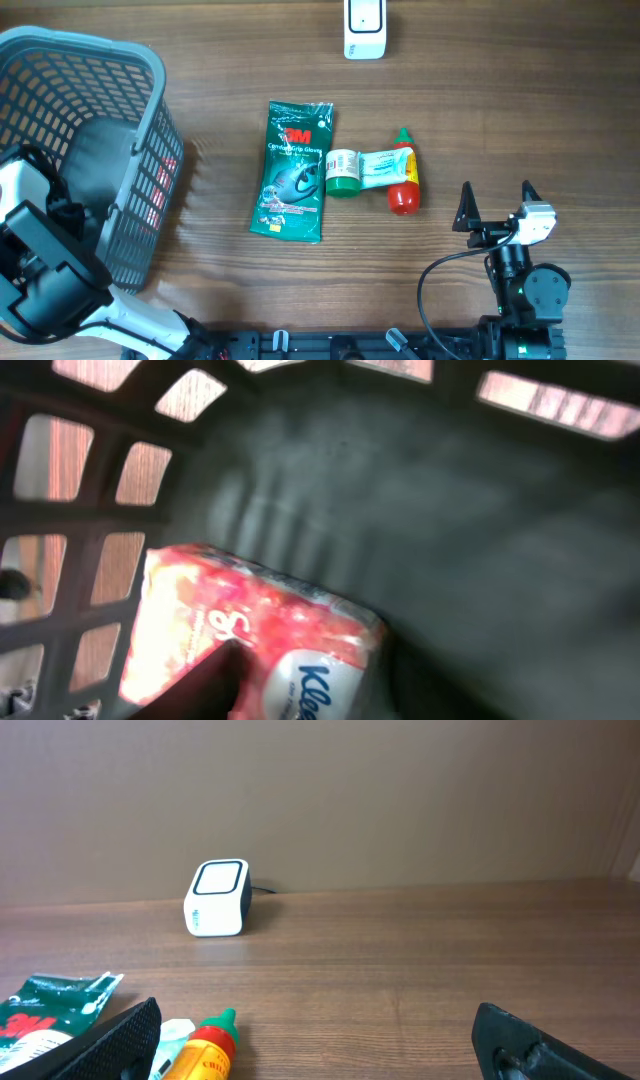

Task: Scan the item barcode
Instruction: 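Grasp the red Kleenex tissue pack with the left gripper, then carry the tissue pack out and set it below the wipes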

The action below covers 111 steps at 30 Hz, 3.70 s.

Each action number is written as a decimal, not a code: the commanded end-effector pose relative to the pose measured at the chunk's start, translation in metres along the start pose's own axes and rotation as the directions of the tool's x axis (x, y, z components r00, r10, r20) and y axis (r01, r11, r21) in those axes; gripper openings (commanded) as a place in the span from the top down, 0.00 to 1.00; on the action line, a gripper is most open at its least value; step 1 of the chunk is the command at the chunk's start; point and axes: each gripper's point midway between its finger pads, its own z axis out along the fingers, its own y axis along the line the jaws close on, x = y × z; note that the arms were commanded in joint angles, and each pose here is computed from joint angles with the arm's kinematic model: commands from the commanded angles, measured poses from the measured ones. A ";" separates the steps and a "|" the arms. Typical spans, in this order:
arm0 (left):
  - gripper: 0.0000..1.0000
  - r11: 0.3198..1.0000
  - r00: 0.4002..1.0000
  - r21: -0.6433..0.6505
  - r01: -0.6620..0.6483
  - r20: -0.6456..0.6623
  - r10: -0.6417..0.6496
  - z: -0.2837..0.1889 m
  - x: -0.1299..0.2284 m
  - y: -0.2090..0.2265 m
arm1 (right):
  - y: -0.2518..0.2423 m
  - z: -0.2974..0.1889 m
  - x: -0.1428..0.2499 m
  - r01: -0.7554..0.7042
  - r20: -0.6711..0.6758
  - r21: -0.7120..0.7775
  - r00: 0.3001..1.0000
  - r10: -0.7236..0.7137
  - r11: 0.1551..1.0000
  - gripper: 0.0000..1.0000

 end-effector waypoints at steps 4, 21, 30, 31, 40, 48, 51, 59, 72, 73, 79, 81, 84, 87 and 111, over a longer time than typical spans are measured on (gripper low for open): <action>0.96 0.999 0.998 -0.037 -0.038 -0.056 0.036 0.005 0.011 0.008 | 0.002 0.000 -0.002 0.013 0.009 -0.012 1.000 -0.013 1.000 0.00; 0.96 0.839 0.996 0.543 -0.038 0.092 -0.015 -0.229 -0.045 -0.016 | 0.002 0.000 -0.002 0.013 0.009 -0.012 1.000 -0.013 1.000 0.00; 0.96 0.410 0.920 0.826 -0.386 0.378 0.106 -0.382 0.015 0.008 | 0.002 0.000 -0.002 0.013 0.009 -0.012 1.000 -0.013 1.000 0.00; 0.96 0.338 0.902 0.837 -0.429 0.412 0.125 -0.398 0.028 0.011 | 0.002 0.000 -0.002 0.013 0.009 -0.012 1.000 -0.013 1.000 0.01; 0.96 -0.160 0.678 0.745 -0.648 0.659 0.324 -0.474 0.170 0.050 | 0.002 0.000 -0.002 0.013 0.009 -0.012 1.000 -0.013 1.000 0.00; 0.96 -0.188 0.378 0.580 -0.793 0.710 0.594 -0.418 0.298 0.044 | 0.002 0.000 -0.002 0.013 0.009 -0.012 1.000 -0.013 1.000 0.00; 0.96 -0.069 0.385 0.606 -0.792 0.584 0.714 -0.383 0.337 0.045 | 0.002 0.000 -0.002 0.013 0.009 -0.012 1.000 -0.013 1.000 0.00; 0.96 0.278 0.500 0.559 -0.781 0.293 0.815 -0.291 0.423 0.049 | 0.002 0.000 -0.002 0.013 0.009 -0.012 1.000 -0.013 1.000 0.00; 0.96 0.182 0.359 0.465 -0.867 0.328 0.874 -0.234 0.513 0.047 | 0.002 0.000 -0.002 0.013 0.009 -0.012 1.000 -0.013 1.000 0.00; 0.96 0.185 0.357 0.457 -0.870 0.326 0.875 -0.229 0.516 0.045 | 0.002 0.000 -0.002 0.013 0.009 -0.012 1.000 -0.013 1.000 0.00; 0.90 0.176 0.333 0.431 -0.885 0.320 0.887 -0.214 0.528 0.044 | 0.002 0.000 -0.002 0.013 0.009 -0.012 1.000 -0.013 1.000 0.00; 0.87 0.175 0.339 0.435 -0.884 0.335 0.879 -0.216 0.528 0.041 | 0.002 0.000 -0.002 0.013 0.009 -0.012 1.000 -0.013 1.000 0.00; 0.86 0.175 0.342 0.439 -0.881 0.337 0.877 -0.217 0.528 0.038 | 0.002 0.000 -0.002 0.013 0.009 -0.012 1.000 -0.013 1.000 0.00; 0.67 0.181 0.346 0.438 -0.881 0.334 0.877 -0.222 0.522 0.039 | 0.002 0.000 -0.002 0.013 0.009 -0.012 1.000 -0.013 1.000 0.00; 0.00 0.358 0.890 0.815 -0.456 0.418 0.180 -0.450 0.155 0.013 | 0.002 0.000 -0.002 0.013 0.009 -0.012 1.000 -0.013 1.000 0.00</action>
